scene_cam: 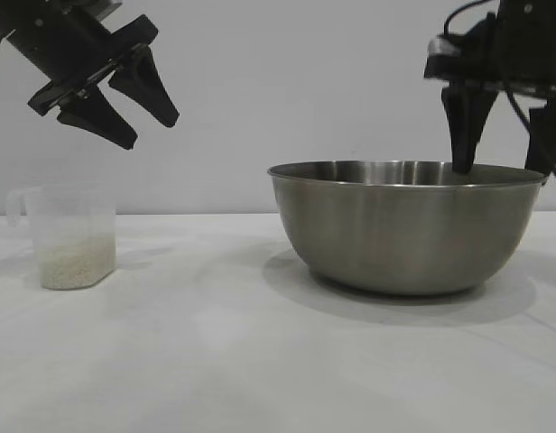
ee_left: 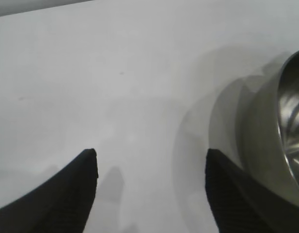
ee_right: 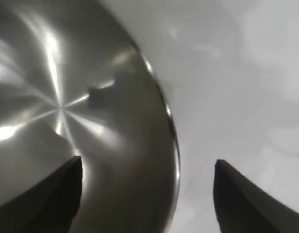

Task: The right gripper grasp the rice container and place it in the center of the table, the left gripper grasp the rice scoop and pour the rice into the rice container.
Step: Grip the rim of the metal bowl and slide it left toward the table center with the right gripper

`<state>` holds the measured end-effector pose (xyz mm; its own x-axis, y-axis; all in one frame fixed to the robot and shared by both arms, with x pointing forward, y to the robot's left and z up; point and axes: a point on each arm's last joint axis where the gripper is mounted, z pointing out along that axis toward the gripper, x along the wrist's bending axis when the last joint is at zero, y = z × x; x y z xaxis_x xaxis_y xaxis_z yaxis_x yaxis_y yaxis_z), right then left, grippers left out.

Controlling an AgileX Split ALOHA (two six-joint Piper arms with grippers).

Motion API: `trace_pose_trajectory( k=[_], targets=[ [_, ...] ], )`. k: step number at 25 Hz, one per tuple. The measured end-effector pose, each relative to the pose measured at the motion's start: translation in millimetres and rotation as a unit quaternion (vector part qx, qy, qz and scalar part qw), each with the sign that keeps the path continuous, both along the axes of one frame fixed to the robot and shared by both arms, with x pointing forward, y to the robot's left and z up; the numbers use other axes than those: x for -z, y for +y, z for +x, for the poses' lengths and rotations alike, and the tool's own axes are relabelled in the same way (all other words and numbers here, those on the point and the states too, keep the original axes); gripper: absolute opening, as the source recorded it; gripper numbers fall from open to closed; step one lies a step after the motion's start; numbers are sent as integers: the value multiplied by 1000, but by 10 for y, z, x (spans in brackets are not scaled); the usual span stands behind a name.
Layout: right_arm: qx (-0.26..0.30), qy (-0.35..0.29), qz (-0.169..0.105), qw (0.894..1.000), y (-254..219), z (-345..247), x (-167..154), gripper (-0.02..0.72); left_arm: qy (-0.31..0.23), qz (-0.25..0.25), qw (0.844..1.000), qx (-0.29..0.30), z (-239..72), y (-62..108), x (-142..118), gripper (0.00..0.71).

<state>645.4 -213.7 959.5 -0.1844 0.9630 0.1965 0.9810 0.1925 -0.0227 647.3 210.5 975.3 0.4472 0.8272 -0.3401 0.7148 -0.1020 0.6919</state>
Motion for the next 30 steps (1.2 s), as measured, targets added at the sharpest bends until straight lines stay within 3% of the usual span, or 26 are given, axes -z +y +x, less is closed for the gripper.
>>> trace_pose_trajectory(
  k=[4, 10, 13, 21, 27, 30],
  targets=[
    [-1, 1, -1, 1000, 6, 48, 149, 477, -1, 1, 1000, 1, 0, 0, 0, 444],
    [1, -10, -11, 1000, -43, 101, 240, 97, 0, 0, 1000, 2, -2, -2, 0, 444],
    [8, -14, -7, 1000, -97, 122, 240, 0, 0, 0, 1000, 2, -2, -2, 0, 444],
    [28, -5, 28, 999, -61, 124, 235, 0, 1, -1, 1000, 2, -3, -3, 0, 444],
    [15, 9, 33, 999, 39, 79, 231, 0, 1, -1, 1000, 2, -3, -3, 0, 444],
    [-20, 11, 65, 998, 205, 41, 213, 0, 1, -1, 1000, 2, -3, -3, 0, 444]
  ],
)
